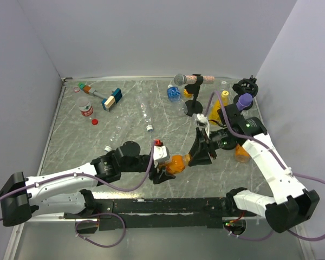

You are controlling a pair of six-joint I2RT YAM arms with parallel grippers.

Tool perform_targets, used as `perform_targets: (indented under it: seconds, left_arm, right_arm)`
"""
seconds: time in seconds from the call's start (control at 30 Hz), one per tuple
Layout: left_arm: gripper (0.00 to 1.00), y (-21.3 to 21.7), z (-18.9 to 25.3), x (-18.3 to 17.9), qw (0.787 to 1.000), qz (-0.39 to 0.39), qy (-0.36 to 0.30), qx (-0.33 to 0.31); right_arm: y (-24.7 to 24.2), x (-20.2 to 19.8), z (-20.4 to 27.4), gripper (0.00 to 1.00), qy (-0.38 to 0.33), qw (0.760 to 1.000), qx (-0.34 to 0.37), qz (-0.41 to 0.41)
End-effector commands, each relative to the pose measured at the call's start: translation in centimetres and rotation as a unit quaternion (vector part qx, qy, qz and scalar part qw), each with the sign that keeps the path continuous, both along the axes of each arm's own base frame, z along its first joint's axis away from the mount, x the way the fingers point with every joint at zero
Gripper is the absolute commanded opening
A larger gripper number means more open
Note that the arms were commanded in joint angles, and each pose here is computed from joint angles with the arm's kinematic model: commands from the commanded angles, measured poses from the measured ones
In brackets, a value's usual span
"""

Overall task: Unscrew the bottle caps
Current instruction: Unscrew the bottle cap from the plastic bottle.

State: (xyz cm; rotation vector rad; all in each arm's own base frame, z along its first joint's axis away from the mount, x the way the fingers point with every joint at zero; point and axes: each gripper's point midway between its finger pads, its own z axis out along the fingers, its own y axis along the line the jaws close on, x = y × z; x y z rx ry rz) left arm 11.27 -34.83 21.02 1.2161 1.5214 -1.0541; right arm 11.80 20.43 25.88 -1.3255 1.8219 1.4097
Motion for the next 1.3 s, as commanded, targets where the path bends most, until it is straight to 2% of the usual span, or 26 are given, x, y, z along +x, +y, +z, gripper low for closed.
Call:
perform_targets:
  seconds: [0.0, 0.1, 0.37, 0.47, 0.57, 0.6, 0.73, 0.77, 0.83, 1.13, 1.27]
  left_arm:
    - [0.14, 0.0, 3.9, -2.0, 0.994, -0.085, 0.026, -0.069]
    - [0.14, 0.0, 3.9, -1.8, 0.993, -0.096, 0.027, -0.056]
    - [0.13, 0.1, 3.2, -0.9, 0.996, -0.077, 0.015, -0.032]
    - [0.13, 0.4, 3.2, -0.7, 0.997, -0.069, 0.012, -0.035]
    - [0.13, 0.6, 3.0, -0.5, 0.998, -0.059, 0.010, -0.035]
    - [0.13, 0.6, 3.0, -0.5, 0.998, -0.056, 0.009, -0.036]
    - [0.13, 1.0, 2.7, -0.1, 0.999, -0.042, 0.006, -0.032]
    - [0.13, 1.0, 2.7, 0.0, 0.999, -0.037, 0.005, -0.032]
    - [0.13, 1.3, 2.5, 0.3, 0.999, -0.026, 0.003, -0.030]
    - [0.13, 1.7, 3.1, 1.7, 0.999, 0.033, -0.025, -0.026]
    - [0.13, 1.8, 3.1, 3.0, 0.995, 0.072, -0.071, -0.005]
  right_arm:
    - [0.4, -2.1, 2.2, 0.00, -0.241, 0.961, 0.079, 0.110]
    - [0.7, -2.1, 2.1, 0.00, -0.292, 0.946, 0.068, 0.121]
    - [1.0, -1.8, 2.1, 0.00, -0.249, 0.961, 0.055, 0.102]
    - [0.9, -2.0, 2.2, 0.04, -0.241, 0.965, 0.056, 0.091]
    - [0.9, -2.1, 2.0, 0.13, -0.221, 0.971, 0.051, 0.080]
    - [0.9, -2.1, 1.9, 0.20, -0.217, 0.972, 0.048, 0.078]
    - [0.7, -1.6, 2.3, 0.64, -0.209, 0.976, 0.035, 0.049]
    - [0.5, -1.4, 2.6, 0.79, -0.211, 0.976, 0.032, 0.038]
    - [0.1, -1.0, 3.0, 0.97, -0.212, 0.977, 0.025, 0.016]
    - [-1.5, -0.2, 4.3, 0.99, -0.183, 0.980, 0.029, -0.069]
    - [-2.0, 0.7, 4.5, 0.99, -0.146, 0.982, 0.015, -0.122]
